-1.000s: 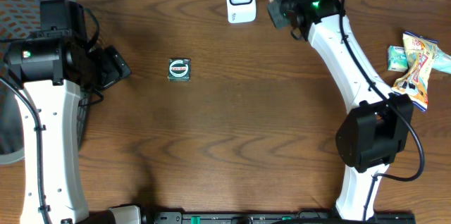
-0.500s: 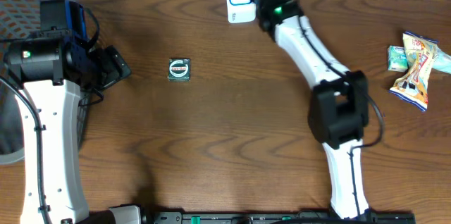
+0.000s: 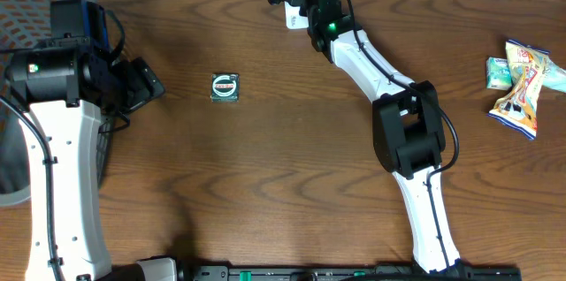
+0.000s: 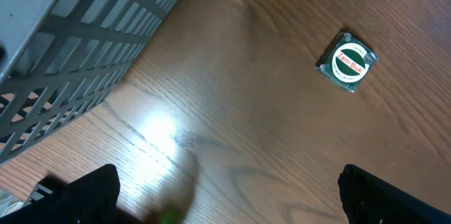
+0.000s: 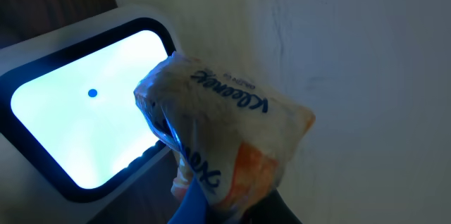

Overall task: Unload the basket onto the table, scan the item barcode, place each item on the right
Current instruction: 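Carry the Kleenex pack right and drop it at the table's right edge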

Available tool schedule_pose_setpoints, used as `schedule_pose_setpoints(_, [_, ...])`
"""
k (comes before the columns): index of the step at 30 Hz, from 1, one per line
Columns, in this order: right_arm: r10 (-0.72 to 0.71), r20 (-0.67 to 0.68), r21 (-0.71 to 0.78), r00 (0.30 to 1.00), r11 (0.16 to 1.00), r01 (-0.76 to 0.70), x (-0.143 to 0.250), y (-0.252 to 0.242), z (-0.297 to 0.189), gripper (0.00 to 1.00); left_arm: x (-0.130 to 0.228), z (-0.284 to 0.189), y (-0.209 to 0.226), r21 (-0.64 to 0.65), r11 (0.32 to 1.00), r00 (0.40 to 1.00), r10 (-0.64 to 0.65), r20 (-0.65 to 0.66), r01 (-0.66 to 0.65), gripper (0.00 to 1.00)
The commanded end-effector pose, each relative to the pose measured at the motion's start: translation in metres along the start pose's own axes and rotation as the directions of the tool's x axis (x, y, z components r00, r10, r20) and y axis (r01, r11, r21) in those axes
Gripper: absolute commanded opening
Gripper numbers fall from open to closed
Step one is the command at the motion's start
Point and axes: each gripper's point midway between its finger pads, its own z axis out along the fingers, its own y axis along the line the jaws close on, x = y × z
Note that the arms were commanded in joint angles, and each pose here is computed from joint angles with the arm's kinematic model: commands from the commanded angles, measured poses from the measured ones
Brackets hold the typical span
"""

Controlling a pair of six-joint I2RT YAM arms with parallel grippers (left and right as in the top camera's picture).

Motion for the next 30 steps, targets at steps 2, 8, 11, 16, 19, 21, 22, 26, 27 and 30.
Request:
schedule_pose_setpoints(2, [0.178,0.019,0.031,0.984,0.983,-0.179,-0.011,-0.028,-0.016,0.01,0.000,0.003,0.002,-0.012,1.000,1.000,-0.006,-0.009,0.006,0.98])
schedule_pose_setpoints(8, [0.373,0.001,0.040,0.928,0.927,-0.373,0.008,-0.073,-0.043,0.01,0.000,0.003,0.002,-0.012,1.000,1.000,-0.006,-0.009,0.006,0.98])
schedule_pose_setpoints(11, [0.509,-0.071,0.051,0.858,0.860,-0.507,0.048,-0.095,-0.056,0.01,0.000,0.003,0.002,-0.012,1.000,1.000,-0.006,-0.009,0.006,0.98])
schedule_pose_setpoints(16, [0.641,-0.340,0.130,0.688,0.756,-0.641,0.168,-0.100,-0.077,0.01,0.000,0.003,0.002,-0.012,1.000,1.000,-0.006,-0.009,0.006,0.98])
schedule_pose_setpoints(19, [0.636,-0.529,0.194,0.561,0.735,-0.650,0.245,-0.083,-0.095,0.01,0.000,0.003,0.002,-0.012,1.000,1.000,-0.006,-0.009,0.006,0.98])
schedule_pose_setpoints(21, [0.624,-0.617,0.197,0.479,0.712,-0.674,0.283,-0.068,-0.109,0.01,0.000,0.003,0.002,-0.012,1.000,1.000,-0.006,-0.009,0.006,0.97])
schedule_pose_setpoints(22, [0.632,-0.644,0.214,0.432,0.690,-0.691,0.299,-0.062,-0.115,0.04,0.000,0.003,0.002,-0.012,1.000,1.000,-0.006,-0.009,0.006,0.98])
schedule_pose_setpoints(26, [0.656,-0.704,0.255,0.272,0.591,-0.765,0.345,-0.044,-0.136,0.47,0.000,0.003,0.002,-0.012,1.000,1.000,-0.006,-0.009,0.006,0.98])
schedule_pose_setpoints(27, [0.657,-0.709,0.246,0.256,0.571,-0.784,0.349,-0.040,-0.138,0.56,0.000,0.003,0.002,-0.012,1.000,1.000,-0.006,-0.009,0.006,0.98])
schedule_pose_setpoints(30, [0.654,-0.726,0.202,0.211,0.497,-0.844,0.354,-0.027,-0.145,0.77,0.001,0.003,0.002,-0.012,1.000,1.000,-0.006,-0.009,0.006,0.98])
